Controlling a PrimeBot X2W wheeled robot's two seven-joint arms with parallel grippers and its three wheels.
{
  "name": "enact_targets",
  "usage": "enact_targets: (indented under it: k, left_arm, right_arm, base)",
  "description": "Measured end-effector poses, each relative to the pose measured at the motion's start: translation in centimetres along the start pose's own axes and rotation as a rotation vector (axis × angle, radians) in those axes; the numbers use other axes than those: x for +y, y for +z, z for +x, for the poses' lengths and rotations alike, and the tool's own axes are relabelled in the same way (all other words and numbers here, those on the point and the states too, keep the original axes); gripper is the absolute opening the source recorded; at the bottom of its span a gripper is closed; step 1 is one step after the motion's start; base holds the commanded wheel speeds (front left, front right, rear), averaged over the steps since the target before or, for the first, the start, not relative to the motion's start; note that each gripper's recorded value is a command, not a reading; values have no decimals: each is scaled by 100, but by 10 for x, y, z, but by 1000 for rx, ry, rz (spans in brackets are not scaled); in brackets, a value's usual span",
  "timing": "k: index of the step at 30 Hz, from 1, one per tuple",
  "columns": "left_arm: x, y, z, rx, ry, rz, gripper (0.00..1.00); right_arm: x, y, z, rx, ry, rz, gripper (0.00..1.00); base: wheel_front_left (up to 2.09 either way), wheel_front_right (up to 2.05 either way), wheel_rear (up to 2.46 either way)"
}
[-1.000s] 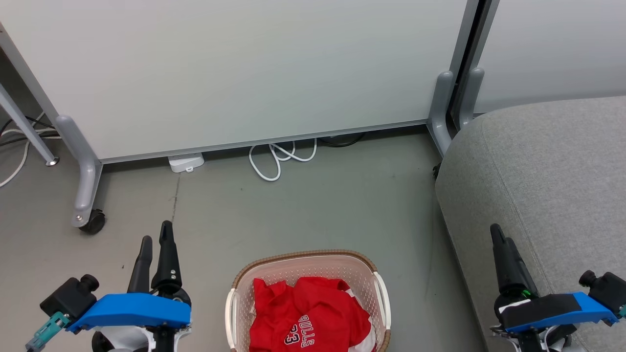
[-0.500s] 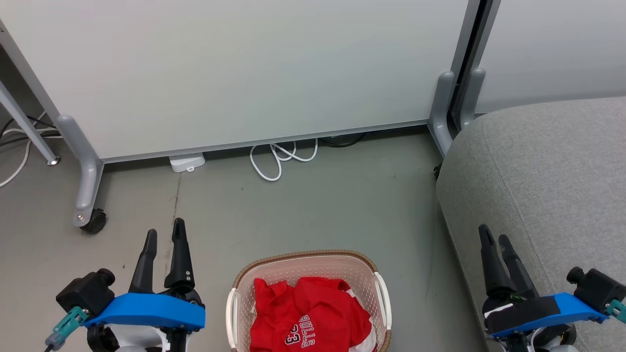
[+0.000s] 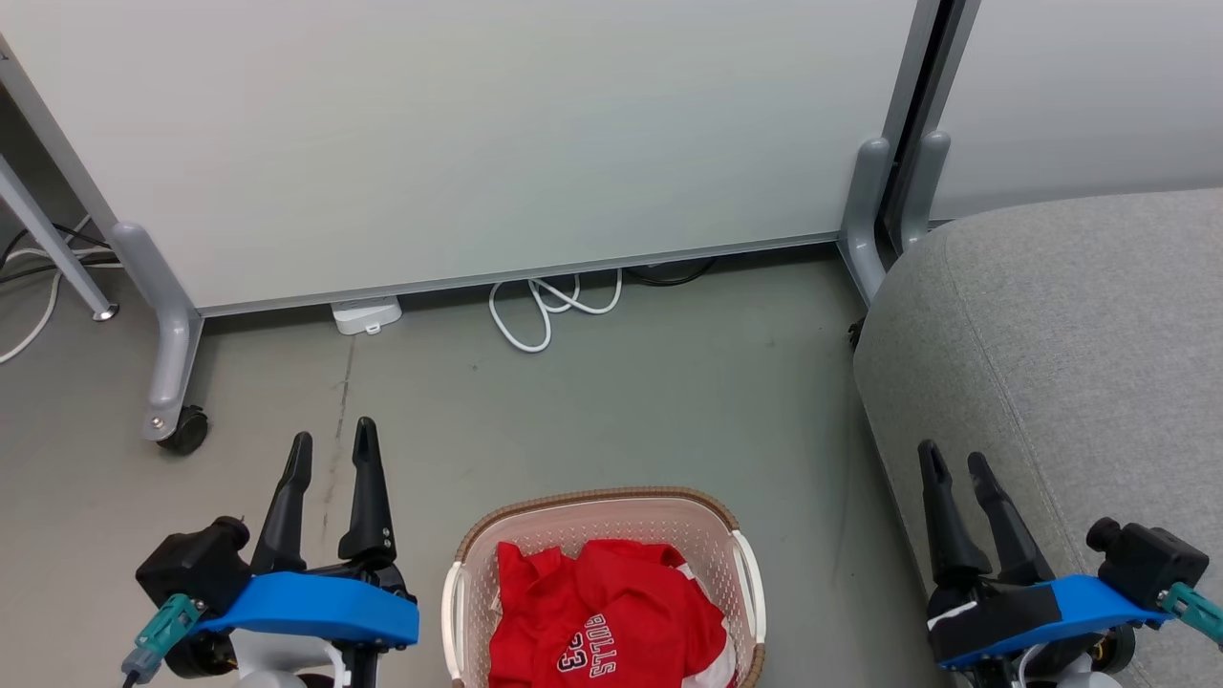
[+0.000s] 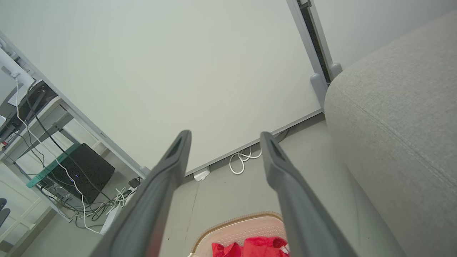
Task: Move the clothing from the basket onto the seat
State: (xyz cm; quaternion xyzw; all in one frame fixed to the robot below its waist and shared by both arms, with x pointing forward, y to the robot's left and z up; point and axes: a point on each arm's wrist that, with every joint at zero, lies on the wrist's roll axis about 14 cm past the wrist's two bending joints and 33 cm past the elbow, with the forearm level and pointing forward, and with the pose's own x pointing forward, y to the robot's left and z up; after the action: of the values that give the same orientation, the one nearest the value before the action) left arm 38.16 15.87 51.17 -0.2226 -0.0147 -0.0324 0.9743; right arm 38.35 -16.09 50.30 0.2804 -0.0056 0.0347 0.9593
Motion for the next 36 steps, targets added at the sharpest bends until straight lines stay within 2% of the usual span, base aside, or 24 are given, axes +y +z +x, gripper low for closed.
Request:
enact_targets:
  k: [21, 36]
  left_arm:
    - [-12, 3, 1, -33, -58, 198, 100]
    - [-22, 4, 1, -54, -100, 300, 100]
  right_arm:
    - [16, 0, 2, -21, 67, -179, 100]
    - [25, -1, 2, -34, 109, -288, 100]
  base:
    - [0, 0, 0]
    - [0, 0, 0]
